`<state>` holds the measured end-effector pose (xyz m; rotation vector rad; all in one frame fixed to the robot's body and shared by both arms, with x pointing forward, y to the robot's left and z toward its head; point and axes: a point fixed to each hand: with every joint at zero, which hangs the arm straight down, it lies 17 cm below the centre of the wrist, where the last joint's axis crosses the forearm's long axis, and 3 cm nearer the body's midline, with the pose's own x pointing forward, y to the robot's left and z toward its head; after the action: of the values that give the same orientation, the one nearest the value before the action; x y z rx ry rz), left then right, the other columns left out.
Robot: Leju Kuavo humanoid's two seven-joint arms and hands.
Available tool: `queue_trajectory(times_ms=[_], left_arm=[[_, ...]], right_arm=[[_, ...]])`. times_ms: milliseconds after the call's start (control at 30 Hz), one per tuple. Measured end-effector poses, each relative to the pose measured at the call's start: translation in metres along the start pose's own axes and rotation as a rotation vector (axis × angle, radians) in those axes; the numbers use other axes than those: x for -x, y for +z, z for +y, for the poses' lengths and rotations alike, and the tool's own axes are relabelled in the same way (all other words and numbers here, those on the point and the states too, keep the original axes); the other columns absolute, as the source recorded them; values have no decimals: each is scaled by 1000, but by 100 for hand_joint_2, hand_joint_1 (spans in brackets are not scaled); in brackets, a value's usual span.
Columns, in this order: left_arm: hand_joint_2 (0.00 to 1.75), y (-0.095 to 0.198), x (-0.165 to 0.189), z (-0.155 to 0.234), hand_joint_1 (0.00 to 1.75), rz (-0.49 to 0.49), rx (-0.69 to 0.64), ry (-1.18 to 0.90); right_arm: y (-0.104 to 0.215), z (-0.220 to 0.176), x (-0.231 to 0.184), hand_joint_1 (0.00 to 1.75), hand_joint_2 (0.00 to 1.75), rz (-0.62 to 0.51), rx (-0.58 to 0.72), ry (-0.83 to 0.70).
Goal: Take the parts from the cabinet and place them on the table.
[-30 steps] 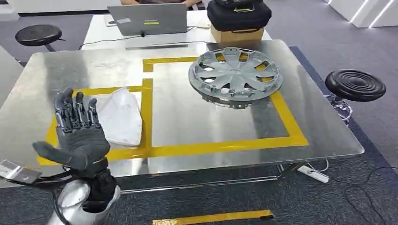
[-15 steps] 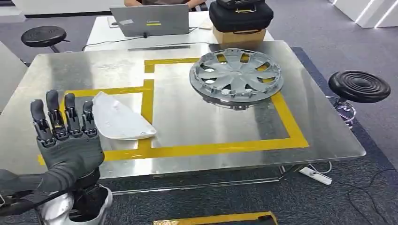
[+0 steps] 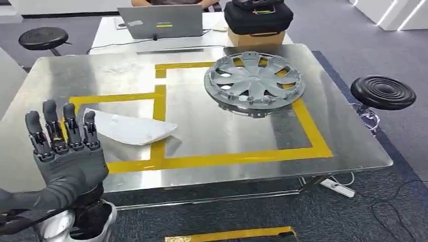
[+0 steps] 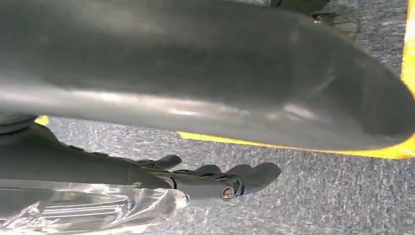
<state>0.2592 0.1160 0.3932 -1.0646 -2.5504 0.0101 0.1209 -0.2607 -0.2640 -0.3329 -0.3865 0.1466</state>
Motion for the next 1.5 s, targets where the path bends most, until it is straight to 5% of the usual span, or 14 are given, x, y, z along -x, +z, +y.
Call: queue_trajectory(times_ms=[1500], left_arm=[[0,-2,4,-12,0,-8,25,86]], right_arm=[[-3,-3,-8,0,0,-15,1,-3]])
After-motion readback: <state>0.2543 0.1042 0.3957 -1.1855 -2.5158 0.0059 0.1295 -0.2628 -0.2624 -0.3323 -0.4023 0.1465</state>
